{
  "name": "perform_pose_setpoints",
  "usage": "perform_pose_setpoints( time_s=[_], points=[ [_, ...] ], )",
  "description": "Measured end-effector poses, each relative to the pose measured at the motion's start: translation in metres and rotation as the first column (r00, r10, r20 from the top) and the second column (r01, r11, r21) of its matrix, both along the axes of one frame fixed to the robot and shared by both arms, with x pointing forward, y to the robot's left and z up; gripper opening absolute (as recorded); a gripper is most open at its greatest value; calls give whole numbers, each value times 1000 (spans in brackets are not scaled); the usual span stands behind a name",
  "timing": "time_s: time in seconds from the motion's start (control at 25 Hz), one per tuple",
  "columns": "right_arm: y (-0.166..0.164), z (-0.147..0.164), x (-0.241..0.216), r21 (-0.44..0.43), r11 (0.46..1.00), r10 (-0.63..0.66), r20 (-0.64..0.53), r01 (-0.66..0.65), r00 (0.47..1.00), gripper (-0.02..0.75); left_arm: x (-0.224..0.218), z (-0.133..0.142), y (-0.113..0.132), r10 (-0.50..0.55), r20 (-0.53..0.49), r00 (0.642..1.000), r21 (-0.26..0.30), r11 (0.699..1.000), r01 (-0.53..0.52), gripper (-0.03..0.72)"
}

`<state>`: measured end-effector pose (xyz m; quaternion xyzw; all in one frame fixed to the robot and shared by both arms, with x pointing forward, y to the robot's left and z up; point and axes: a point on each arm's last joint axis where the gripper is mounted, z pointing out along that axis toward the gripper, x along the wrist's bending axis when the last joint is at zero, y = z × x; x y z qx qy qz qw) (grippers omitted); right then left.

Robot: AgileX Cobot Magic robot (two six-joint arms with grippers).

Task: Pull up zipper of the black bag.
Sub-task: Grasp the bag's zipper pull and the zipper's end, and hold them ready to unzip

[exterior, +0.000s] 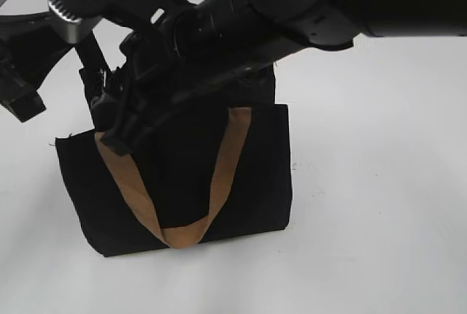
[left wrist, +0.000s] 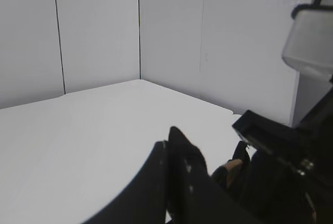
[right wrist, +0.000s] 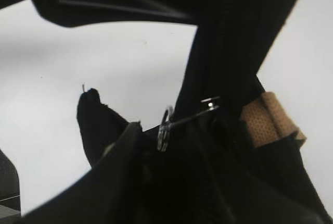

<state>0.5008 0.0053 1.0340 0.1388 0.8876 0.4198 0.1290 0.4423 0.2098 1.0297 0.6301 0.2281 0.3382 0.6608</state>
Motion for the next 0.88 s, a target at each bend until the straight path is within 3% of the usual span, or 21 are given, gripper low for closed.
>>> perform_pose_setpoints(
  time_s=[0.24, 0.64, 0.88],
  points=[
    [1, -1, 2, 1, 1000, -7, 6, 7, 1000, 13, 0, -1, 0, 0, -4, 1000, 4, 1000, 0, 3],
    [-15, 10, 0, -55, 998, 39, 12, -38, 999, 4, 2, -3, 1, 20, -28, 999, 20, 1000, -19, 3],
    [-34, 18, 8, -64, 998, 2, -31, -4, 1000, 1, 3, -8, 3, 45, -120, 992, 7, 999, -44, 3]
  ],
)
